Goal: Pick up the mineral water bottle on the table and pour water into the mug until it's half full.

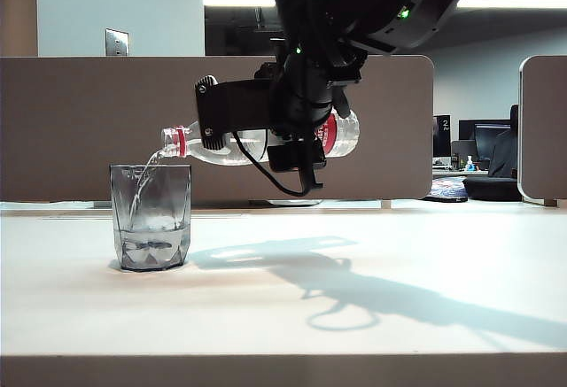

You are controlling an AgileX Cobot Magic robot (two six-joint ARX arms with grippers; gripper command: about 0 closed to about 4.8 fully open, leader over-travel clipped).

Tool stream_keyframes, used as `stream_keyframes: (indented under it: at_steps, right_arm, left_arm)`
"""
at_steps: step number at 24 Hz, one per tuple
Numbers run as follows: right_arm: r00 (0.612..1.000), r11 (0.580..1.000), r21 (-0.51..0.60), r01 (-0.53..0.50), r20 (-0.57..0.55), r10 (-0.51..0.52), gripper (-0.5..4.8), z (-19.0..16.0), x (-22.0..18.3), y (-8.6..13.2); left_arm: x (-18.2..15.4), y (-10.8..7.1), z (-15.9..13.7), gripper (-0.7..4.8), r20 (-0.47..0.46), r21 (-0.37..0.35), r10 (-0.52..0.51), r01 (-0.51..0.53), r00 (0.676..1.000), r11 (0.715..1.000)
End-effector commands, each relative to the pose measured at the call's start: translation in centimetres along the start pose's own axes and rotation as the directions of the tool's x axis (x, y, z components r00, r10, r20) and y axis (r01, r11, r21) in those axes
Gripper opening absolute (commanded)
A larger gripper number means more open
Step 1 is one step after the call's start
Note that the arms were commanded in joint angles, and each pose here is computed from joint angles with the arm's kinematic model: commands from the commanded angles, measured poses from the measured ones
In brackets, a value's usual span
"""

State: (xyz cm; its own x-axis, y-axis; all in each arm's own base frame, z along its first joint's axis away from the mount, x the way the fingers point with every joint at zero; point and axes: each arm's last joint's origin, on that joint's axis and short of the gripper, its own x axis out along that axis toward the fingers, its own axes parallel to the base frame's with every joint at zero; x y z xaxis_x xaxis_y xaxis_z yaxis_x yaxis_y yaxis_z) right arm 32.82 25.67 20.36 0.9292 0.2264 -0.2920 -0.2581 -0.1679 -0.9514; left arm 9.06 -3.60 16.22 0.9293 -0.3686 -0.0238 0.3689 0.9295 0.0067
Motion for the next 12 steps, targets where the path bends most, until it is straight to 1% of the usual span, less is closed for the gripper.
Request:
stream_keyframes:
  at_steps: [1, 6, 12]
  right_arm:
    - [0.998, 0.998, 0.017, 0.066, 0.004, -0.066, 2.69, -0.15, -0.25, -1.31]
    - [0.996, 0.996, 0.026, 0.085, 0.003, -0.085, 2.69, -0.21, -0.24, -1.51]
    - [0.996, 0.996, 0.027, 0.086, 0.002, -0.086, 2.69, -0.25, -0.22, -1.52]
  left_arm:
    - [-0.02, 0.00, 0.16, -0.05, 0.009, 0.000, -0.003, 0.003, 1.000, 1.000]
    - [-0.02, 0.00, 0.16, -0.05, 0.009, 0.000, -0.003, 0.003, 1.000, 1.000]
    - [-0.02, 0.00, 0.16, -0.05, 0.009, 0.000, -0.003, 0.003, 1.000, 1.000]
